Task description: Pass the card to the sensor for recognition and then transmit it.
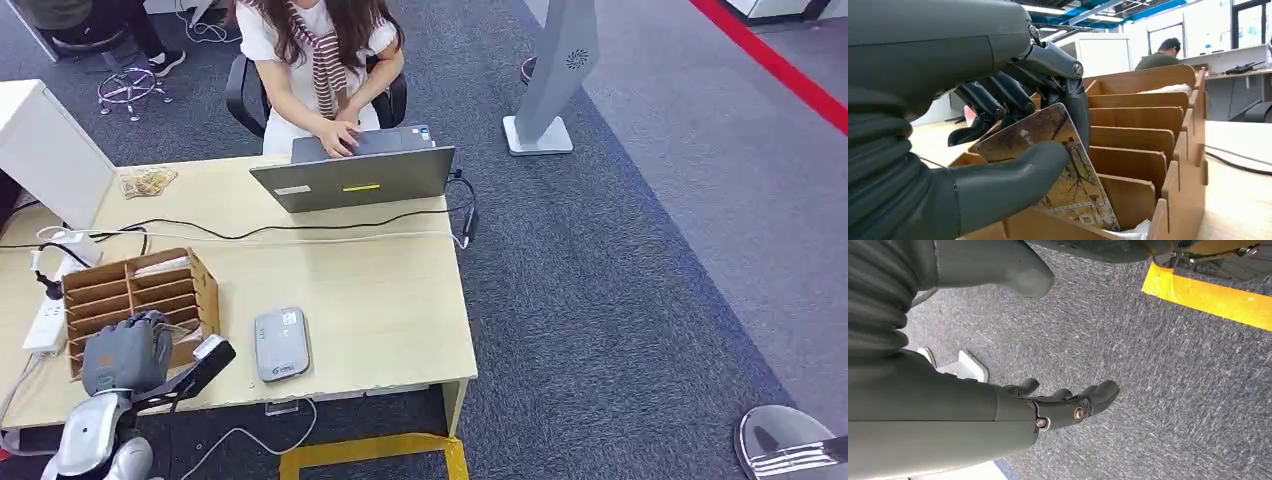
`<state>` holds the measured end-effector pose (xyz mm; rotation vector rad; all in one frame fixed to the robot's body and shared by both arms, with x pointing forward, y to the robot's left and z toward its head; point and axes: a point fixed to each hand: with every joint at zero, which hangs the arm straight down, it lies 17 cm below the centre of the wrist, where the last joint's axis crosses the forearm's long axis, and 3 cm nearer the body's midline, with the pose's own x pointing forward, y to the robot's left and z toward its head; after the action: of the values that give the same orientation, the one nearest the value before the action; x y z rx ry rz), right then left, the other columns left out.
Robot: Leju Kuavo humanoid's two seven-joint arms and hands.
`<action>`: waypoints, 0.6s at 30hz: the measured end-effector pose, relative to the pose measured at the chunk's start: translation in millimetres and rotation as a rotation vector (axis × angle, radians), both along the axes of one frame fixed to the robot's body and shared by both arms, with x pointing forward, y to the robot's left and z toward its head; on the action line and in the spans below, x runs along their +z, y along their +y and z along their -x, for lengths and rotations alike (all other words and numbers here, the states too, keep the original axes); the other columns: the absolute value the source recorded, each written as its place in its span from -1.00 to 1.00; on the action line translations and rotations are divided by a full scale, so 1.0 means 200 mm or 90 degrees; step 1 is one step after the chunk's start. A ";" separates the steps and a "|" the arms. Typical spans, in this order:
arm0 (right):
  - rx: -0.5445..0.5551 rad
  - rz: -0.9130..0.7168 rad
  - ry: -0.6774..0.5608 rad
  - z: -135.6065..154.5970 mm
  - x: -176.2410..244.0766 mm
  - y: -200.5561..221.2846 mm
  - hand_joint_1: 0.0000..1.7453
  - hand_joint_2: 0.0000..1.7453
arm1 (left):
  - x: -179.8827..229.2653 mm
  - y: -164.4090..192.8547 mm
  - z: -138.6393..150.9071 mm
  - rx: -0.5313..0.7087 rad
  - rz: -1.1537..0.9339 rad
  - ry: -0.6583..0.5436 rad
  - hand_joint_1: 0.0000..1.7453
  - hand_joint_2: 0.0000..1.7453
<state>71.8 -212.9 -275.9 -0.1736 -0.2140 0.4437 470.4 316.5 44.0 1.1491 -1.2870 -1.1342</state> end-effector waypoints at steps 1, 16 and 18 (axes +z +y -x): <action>0.001 0.000 0.000 0.00 0.00 0.00 -1.00 1.00 | 0.01 0.00 0.00 -0.001 0.000 -0.002 1.00 1.00; -0.022 -0.001 -0.008 -0.01 0.00 -0.02 -1.00 1.00 | 0.61 -0.12 -0.07 -0.080 0.065 -0.126 1.00 1.00; -0.032 0.006 -0.006 -0.01 0.00 -0.03 -1.00 1.00 | 0.74 -0.16 -0.05 -0.107 0.067 -0.151 1.00 1.00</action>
<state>72.9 -218.8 -276.0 -0.1904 -0.2159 0.3945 480.3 285.1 193.0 1.1394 -1.6330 -1.0596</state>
